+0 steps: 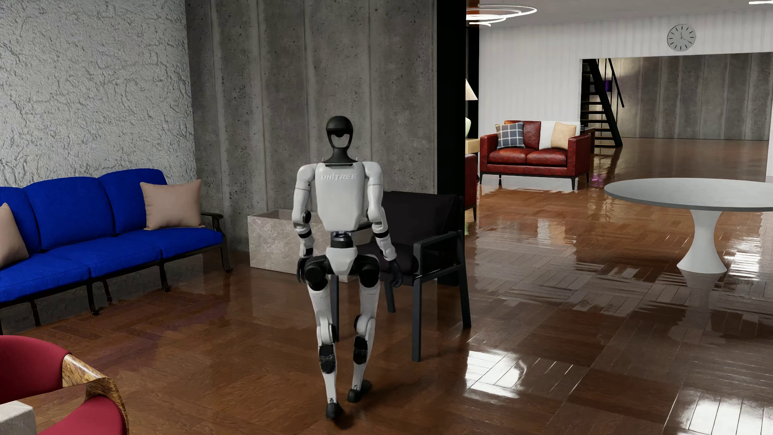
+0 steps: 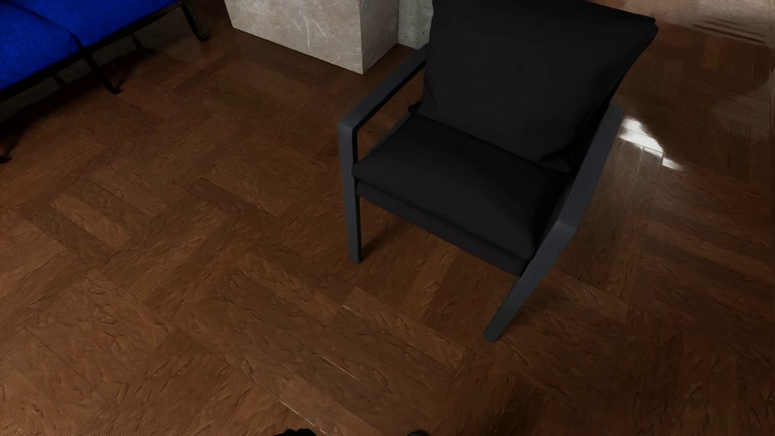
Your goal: Approach the dark chair
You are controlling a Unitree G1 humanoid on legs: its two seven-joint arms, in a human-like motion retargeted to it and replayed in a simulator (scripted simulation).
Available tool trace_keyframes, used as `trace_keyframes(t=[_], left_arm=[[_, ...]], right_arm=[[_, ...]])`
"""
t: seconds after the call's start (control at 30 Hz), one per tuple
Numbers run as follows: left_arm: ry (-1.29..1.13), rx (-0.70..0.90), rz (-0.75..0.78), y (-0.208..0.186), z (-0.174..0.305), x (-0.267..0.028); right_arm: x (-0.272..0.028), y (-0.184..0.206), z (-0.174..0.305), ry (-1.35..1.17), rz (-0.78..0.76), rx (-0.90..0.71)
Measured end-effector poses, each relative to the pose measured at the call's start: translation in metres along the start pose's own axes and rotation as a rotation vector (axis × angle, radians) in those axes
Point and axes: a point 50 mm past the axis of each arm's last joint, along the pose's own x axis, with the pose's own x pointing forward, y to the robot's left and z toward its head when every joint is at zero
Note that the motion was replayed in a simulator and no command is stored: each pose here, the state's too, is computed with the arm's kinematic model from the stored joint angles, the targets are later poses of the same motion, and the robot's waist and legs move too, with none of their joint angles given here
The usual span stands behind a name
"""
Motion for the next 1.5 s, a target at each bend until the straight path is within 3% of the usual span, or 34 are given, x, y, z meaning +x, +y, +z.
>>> trace_keyframes(t=[0.17, 0.3, 0.6, 0.73, 0.93, 1.07, 1.17, 1.37, 1.5], left_arm=[[0.153, -0.03, -0.032, -0.01, -0.05, -0.006], [0.189, -0.043, -0.107, -0.027, -0.058, -0.01], [0.095, -0.049, -0.093, -0.028, -0.025, -0.007], [0.031, -0.039, -0.013, -0.007, -0.006, -0.001], [0.031, 0.056, 0.057, 0.033, -0.005, 0.008], [0.046, 0.183, 0.089, 0.058, -0.004, 0.013], [0.003, 0.151, 0.157, 0.069, 0.01, 0.013], [-0.14, 0.103, 0.174, 0.058, 0.035, 0.007], [-0.077, 0.015, 0.117, 0.03, 0.018, 0.005]], right_arm=[[0.0, -0.012, 0.043, -0.178, -0.067, 0.049], [0.0, -0.021, 0.059, -0.257, -0.104, 0.037], [0.005, -0.012, 0.037, -0.116, -0.066, 0.026], [0.004, -0.004, 0.017, -0.056, -0.009, 0.0], [0.002, -0.003, 0.008, -0.018, -0.022, 0.102], [0.002, -0.005, -0.004, 0.013, -0.006, 0.051], [0.003, -0.011, -0.016, 0.049, -0.009, 0.03], [0.003, -0.011, -0.011, 0.025, 0.015, -0.016], [0.005, -0.013, 0.012, -0.051, -0.018, -0.048]])
